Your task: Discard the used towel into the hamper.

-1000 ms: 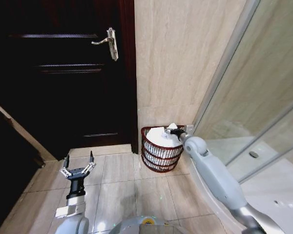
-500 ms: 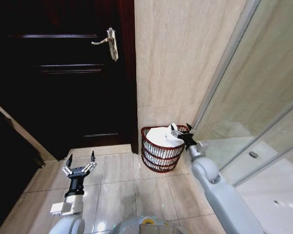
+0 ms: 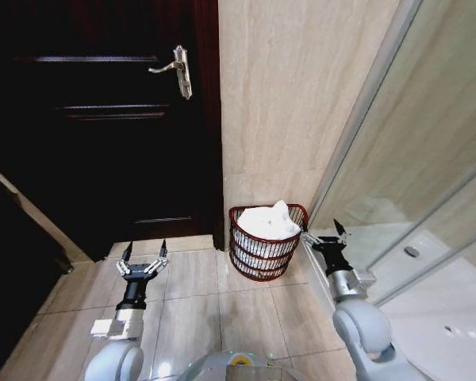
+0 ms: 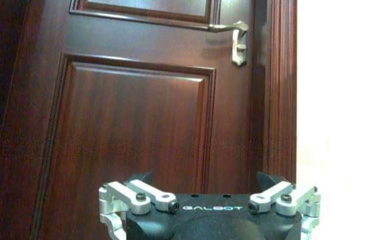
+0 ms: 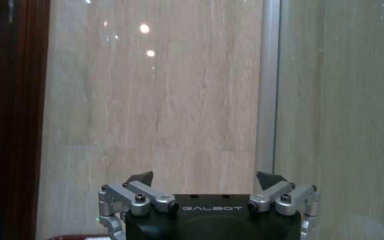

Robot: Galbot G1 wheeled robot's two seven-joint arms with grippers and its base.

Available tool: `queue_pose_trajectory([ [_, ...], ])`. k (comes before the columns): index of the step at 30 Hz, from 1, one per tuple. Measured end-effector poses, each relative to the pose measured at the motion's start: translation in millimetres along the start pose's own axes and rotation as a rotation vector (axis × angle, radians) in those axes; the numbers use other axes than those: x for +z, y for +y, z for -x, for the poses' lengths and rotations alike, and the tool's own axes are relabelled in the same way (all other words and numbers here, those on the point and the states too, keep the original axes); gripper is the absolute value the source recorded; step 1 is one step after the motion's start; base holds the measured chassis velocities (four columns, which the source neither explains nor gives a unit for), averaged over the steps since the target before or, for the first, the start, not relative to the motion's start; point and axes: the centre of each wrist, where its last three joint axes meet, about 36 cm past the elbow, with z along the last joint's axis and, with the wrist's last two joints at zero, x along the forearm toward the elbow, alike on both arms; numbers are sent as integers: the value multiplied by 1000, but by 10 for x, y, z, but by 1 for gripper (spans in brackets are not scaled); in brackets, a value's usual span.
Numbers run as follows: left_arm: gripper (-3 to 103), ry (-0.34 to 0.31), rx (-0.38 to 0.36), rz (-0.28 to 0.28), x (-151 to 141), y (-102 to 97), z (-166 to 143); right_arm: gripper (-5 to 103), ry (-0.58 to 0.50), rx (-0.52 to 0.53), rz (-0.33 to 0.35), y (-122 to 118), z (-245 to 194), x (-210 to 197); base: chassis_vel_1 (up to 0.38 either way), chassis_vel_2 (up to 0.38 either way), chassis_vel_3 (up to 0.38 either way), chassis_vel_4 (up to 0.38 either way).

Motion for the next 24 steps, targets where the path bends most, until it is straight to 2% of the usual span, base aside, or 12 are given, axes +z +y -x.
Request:
queue_pose_trajectory([
  [13, 100, 1, -9, 14, -128, 14, -31, 100, -10, 14, 34, 15, -81, -183, 0, 0, 0, 0],
  [24, 100, 0, -24, 9, -13, 50, -47, 100, 6, 14, 37, 22, -67, -207, 26, 36, 38, 37],
])
